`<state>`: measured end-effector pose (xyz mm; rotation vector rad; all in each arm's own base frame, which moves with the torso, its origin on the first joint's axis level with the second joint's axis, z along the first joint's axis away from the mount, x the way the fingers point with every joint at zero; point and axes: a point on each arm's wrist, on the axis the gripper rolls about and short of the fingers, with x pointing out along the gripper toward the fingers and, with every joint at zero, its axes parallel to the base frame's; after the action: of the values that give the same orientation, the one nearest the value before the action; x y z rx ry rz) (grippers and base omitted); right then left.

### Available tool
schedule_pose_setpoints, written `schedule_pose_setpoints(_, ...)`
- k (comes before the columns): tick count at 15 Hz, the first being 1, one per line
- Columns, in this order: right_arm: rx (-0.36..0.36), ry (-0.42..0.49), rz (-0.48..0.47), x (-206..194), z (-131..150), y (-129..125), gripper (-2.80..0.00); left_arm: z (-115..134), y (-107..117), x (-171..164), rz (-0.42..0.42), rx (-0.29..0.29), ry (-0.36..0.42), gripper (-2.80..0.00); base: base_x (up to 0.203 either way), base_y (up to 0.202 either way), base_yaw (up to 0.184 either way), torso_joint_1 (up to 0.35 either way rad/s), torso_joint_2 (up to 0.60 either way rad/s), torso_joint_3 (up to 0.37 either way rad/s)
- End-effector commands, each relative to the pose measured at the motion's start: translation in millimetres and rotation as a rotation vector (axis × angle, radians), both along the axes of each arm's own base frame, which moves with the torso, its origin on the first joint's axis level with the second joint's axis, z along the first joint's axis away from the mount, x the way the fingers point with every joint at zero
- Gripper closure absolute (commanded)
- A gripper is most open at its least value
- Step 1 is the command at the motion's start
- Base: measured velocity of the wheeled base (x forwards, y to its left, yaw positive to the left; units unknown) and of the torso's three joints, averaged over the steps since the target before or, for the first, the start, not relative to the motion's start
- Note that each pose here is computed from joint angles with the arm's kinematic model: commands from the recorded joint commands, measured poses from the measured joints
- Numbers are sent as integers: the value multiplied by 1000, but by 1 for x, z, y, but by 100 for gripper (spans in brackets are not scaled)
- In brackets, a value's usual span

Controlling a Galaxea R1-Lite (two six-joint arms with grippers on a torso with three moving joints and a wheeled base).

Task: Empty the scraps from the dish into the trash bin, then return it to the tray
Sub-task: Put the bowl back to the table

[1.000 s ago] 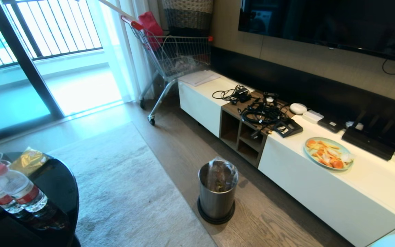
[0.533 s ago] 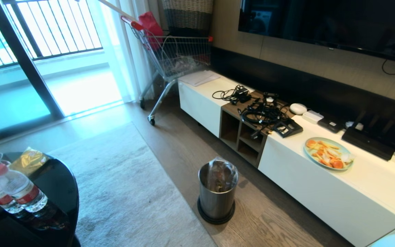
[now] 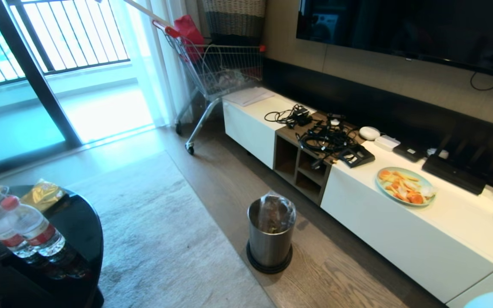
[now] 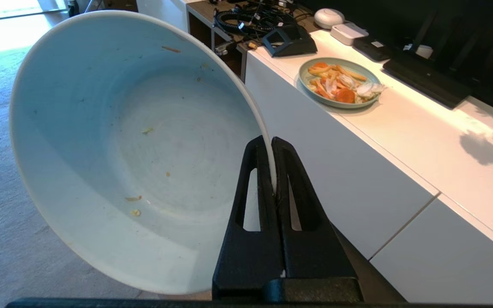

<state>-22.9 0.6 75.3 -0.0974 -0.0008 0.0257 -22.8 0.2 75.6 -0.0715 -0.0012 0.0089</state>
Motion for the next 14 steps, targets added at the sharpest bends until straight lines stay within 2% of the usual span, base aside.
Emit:
schedule_pose_setpoints(1, -1, 1, 0, 0, 0, 0, 0, 0, 0, 0, 0, -1, -1, 0, -193, 0, -1, 0, 9, 4)
schedule_pose_setpoints(12, -1, 1, 0, 0, 0, 0, 0, 0, 0, 0, 0, -1, -1, 0, -187, 0, -1, 3, 4, 2)
schedule_pose_setpoints(14, -1, 1, 0, 0, 0, 0, 0, 0, 0, 0, 0, -1, -1, 0, -72, 0, -2, -2, 0, 1)
